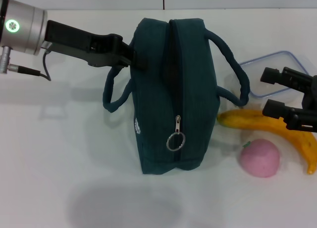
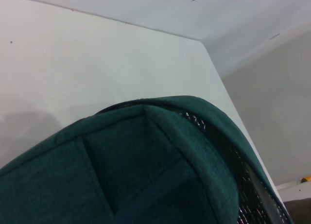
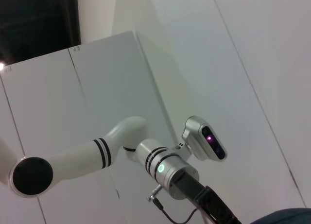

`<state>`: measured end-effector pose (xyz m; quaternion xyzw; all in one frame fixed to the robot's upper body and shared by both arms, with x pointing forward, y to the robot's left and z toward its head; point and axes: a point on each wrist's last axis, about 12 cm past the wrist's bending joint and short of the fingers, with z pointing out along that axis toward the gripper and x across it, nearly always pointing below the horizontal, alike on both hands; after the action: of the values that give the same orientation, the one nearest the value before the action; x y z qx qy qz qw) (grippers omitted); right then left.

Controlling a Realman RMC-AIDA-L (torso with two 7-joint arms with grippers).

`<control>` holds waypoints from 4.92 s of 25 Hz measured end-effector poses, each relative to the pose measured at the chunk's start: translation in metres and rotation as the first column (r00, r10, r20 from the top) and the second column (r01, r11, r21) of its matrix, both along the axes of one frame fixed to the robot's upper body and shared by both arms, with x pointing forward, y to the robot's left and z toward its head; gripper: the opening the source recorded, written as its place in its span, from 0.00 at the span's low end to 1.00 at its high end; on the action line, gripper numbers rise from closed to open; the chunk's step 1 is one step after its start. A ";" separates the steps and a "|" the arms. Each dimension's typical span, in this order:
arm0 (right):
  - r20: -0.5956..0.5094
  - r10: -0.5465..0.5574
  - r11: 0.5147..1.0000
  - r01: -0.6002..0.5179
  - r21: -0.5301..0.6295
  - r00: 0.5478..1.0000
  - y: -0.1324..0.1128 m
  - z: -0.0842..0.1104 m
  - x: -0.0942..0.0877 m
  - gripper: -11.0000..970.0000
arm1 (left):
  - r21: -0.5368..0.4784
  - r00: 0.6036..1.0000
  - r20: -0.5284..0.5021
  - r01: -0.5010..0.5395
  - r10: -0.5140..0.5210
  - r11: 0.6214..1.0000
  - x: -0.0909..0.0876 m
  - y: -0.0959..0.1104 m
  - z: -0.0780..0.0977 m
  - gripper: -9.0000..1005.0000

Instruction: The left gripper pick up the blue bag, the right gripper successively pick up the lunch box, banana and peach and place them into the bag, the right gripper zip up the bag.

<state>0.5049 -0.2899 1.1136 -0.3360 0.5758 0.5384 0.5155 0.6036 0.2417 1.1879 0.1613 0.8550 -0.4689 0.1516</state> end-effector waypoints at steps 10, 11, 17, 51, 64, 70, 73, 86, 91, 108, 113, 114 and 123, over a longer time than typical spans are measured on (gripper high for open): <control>-0.067 -0.206 0.969 0.213 0.126 0.976 -0.010 -0.012 -0.001 0.84 | -0.015 1.000 -0.007 -0.015 0.015 1.000 -0.002 0.001 -0.003 0.04; -0.092 -0.264 0.948 0.276 0.159 0.960 -0.015 -0.015 -0.002 0.83 | -0.019 1.000 -0.008 -0.021 0.021 1.000 -0.002 0.003 -0.003 0.05; -0.272 -0.518 0.767 0.581 0.271 0.811 -0.040 -0.037 -0.009 0.83 | -0.040 0.999 -0.012 -0.040 0.040 0.998 -0.006 0.008 -0.008 0.05; -0.744 -0.554 0.599 0.800 -0.044 0.374 -0.014 -0.092 0.043 0.69 | -0.142 0.998 0.054 -0.028 0.036 0.990 -0.018 0.012 -0.016 0.05; -0.764 -0.537 0.583 0.812 -0.028 0.359 -0.014 -0.093 0.043 0.68 | -0.139 0.998 0.057 -0.028 0.037 0.990 -0.018 0.013 -0.017 0.05; -0.764 -0.536 0.585 0.811 -0.030 0.359 -0.014 -0.093 0.041 0.51 | -0.139 0.998 0.056 -0.026 0.034 0.990 -0.019 0.012 -0.017 0.05; -0.763 -0.533 0.590 0.807 -0.026 0.365 -0.013 -0.093 0.041 0.39 | -0.139 0.998 0.059 -0.022 0.030 0.990 -0.019 0.012 -0.018 0.05; -0.800 -0.472 0.592 0.806 0.023 0.370 -0.012 -0.088 0.042 0.11 | -0.141 0.997 0.075 -0.013 0.024 0.990 -0.019 0.011 -0.018 0.05; -0.851 -0.401 0.585 0.810 0.048 0.340 -0.010 -0.089 0.040 0.11 | -0.145 0.997 0.076 -0.010 0.021 0.989 -0.019 0.009 -0.018 0.05; -0.985 -0.062 0.461 0.880 0.115 0.161 -0.016 -0.099 0.026 0.11 | -0.158 0.995 0.099 0.004 0.012 0.987 -0.019 0.006 -0.017 0.05; -0.985 0.005 0.433 0.887 0.160 0.175 -0.020 -0.097 0.021 0.11 | -0.160 0.995 0.102 0.005 0.012 0.987 -0.020 0.006 -0.018 0.05; -0.983 0.012 0.431 0.886 0.170 0.182 -0.020 -0.096 0.020 0.11 | -0.160 0.995 0.102 0.005 0.011 0.987 -0.020 0.006 -0.018 0.05; -0.958 0.116 0.383 0.878 0.287 0.263 -0.019 -0.085 0.018 0.11 | -0.165 0.994 0.111 0.013 0.005 0.986 -0.021 0.003 -0.019 0.05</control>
<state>0.5229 -0.3089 1.0282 0.4826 0.4892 0.6402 0.3434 0.5830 0.2447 1.1689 0.1758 0.8030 -0.5289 0.2110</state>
